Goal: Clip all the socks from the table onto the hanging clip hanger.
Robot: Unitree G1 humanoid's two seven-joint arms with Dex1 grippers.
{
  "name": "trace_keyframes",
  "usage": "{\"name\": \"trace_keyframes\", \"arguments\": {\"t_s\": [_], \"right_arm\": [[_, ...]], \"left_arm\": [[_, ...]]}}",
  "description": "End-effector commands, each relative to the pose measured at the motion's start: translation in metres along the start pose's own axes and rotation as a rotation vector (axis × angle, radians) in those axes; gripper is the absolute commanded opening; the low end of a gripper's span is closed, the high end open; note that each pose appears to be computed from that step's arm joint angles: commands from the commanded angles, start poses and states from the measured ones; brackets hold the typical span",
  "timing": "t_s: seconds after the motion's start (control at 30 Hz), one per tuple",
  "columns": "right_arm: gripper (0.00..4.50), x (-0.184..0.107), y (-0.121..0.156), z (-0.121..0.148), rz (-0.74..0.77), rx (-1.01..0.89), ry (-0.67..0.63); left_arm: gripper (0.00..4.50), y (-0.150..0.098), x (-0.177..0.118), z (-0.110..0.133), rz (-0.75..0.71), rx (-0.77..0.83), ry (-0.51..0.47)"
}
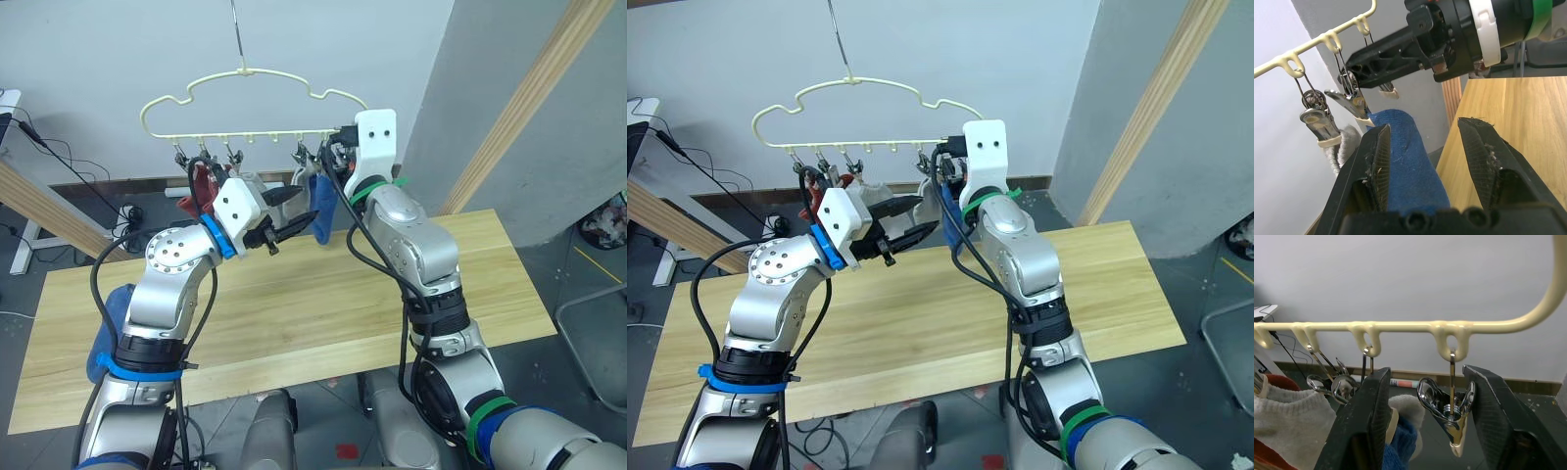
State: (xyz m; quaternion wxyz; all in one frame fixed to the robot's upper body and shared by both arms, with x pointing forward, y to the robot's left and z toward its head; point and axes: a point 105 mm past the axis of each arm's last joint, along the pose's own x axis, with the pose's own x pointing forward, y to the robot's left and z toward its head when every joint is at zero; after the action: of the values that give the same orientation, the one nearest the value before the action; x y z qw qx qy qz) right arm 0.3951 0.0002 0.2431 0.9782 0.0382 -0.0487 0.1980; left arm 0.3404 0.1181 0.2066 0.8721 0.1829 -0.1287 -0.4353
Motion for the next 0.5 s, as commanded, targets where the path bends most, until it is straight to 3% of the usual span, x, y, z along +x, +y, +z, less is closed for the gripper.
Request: {"name": "trace_keyframes", "arguments": {"t_s": [0.03, 0.13, 0.2, 0.4, 0.5], "right_arm": [[1.22, -0.001, 0.011, 0.017, 0.026, 0.017, -0.069], [0.35, -0.001, 0.01, 0.018, 0.021, 0.017, -0.072], [0.0, -0.001, 0.009, 0.018, 0.02, 0.018, -0.073], [0.0, -0.001, 0.008, 0.019, 0.019, 0.017, -0.077], [0.0, -0.001, 0.008, 0.019, 0.02, 0.015, -0.078]], "left_arm": [[2.42, -0.003, 0.0, 0.007, -0.007, 0.025, -0.023], [2.42, -0.003, -0.001, 0.007, -0.002, 0.017, -0.024], [2.42, -0.004, -0.002, 0.005, 0.007, 0.012, -0.022], [2.42, -0.005, -0.009, -0.002, 0.048, 0.008, 0.004], [2.42, 0.003, -0.021, -0.017, 0.162, -0.014, 0.05]]}}
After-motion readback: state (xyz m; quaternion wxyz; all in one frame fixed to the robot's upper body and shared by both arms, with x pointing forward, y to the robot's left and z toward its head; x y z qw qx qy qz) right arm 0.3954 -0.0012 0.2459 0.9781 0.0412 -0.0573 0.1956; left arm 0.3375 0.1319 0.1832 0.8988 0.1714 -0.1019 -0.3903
